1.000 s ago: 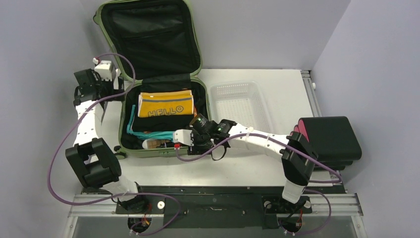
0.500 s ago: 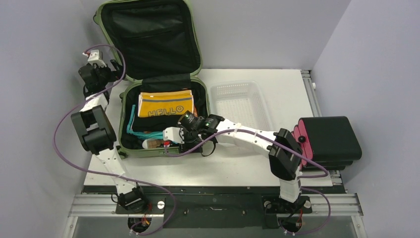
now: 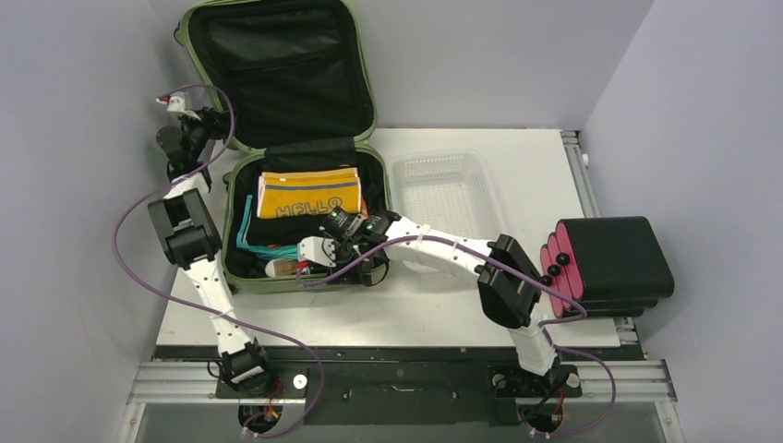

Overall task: Open, take out, and arrange the luggage
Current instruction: Adjust the luggage at the center of the board.

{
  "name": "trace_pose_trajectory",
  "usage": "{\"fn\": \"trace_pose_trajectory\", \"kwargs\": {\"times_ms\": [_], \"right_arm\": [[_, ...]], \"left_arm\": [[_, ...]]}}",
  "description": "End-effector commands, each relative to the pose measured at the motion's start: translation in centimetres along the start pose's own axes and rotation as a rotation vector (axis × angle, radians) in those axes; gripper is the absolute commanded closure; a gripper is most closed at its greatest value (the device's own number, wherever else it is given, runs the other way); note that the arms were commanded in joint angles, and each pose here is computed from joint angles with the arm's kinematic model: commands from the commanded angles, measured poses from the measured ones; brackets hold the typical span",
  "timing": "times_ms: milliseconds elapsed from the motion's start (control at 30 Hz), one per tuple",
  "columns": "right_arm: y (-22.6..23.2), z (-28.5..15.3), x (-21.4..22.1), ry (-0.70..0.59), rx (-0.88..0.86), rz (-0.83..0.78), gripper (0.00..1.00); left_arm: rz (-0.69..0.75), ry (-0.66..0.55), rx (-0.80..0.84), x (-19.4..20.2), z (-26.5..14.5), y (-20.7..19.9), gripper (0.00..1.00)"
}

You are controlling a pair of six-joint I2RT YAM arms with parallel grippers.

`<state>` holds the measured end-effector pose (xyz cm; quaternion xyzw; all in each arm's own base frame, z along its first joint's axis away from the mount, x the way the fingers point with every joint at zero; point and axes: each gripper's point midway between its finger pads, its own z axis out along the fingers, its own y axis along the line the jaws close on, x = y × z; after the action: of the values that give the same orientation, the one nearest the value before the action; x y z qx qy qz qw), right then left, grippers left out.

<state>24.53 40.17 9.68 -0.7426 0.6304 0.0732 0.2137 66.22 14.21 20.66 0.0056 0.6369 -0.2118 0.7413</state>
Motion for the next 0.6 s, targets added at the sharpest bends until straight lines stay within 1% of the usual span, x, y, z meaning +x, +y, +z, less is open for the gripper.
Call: {"fn": "trace_pose_trajectory", "kwargs": {"times_ms": [0, 33, 67, 100, 133, 167, 200, 367, 400, 433, 467, 533, 567], "right_arm": [[-4.6, 0.4, -0.3, -0.019, 0.135, 0.023, 0.37], [-4.5, 0.5, -0.3, -0.019, 0.131, 0.023, 0.37], [-4.4, 0.5, -0.3, -0.019, 0.125, 0.023, 0.38], [-4.3, 0.7, -0.2, -0.016, 0.12, 0.023, 0.38], [-4.2, 0.8, -0.2, -0.019, 0.115, 0.023, 0.39], [-4.1, 1.0, -0.2, -0.017, 0.112, 0.024, 0.4], [-4.1, 1.0, -0.1, -0.015, 0.112, 0.026, 0.42], [-4.6, 1.5, 0.5, 0.014, 0.137, 0.036, 0.5], [-4.7, 1.5, 0.6, 0.02, 0.141, 0.033, 0.56], [-4.8, 1.4, 0.9, 0.034, 0.148, 0.032, 0.6], [-4.9, 1.1, 1.4, 0.056, 0.155, 0.027, 0.83], [-5.1, 0.8, 2.0, 0.073, 0.16, 0.03, 0.93], [-5.3, 0.6, 2.3, 0.08, 0.16, 0.034, 0.94]], "left_arm": [[0.096, -0.089, 0.118, -3.2, 0.9, -3.2, 0.42], [0.094, -0.087, 0.117, -3.0, 0.9, -3.1, 0.47], [0.094, -0.088, 0.115, -2.9, 0.9, -3.0, 0.6], [0.092, -0.087, 0.112, -2.8, 0.9, -2.8, 0.68], [0.095, -0.091, 0.111, -2.8, 0.8, -2.7, 0.85], [0.093, -0.088, 0.11, -2.6, 0.7, -2.6, 0.93], [0.093, -0.093, 0.107, -2.7, 0.6, -2.5, 1.0], [0.094, -0.095, 0.095, -2.8, -0.5, -2.5, 1.0], [0.101, -0.095, 0.085, -2.9, -0.7, -2.3, 1.0], [0.103, -0.094, 0.071, -3.1, -1.1, -2.4, 1.0], [0.127, -0.082, 0.035, -3.6, -1.8, -2.5, 1.0], [0.18, -0.057, -0.005, -3.9, -2.5, -2.5, 1.0], [0.187, -0.053, -0.032, -4.3, -2.8, -2.5, 1.0]]}}
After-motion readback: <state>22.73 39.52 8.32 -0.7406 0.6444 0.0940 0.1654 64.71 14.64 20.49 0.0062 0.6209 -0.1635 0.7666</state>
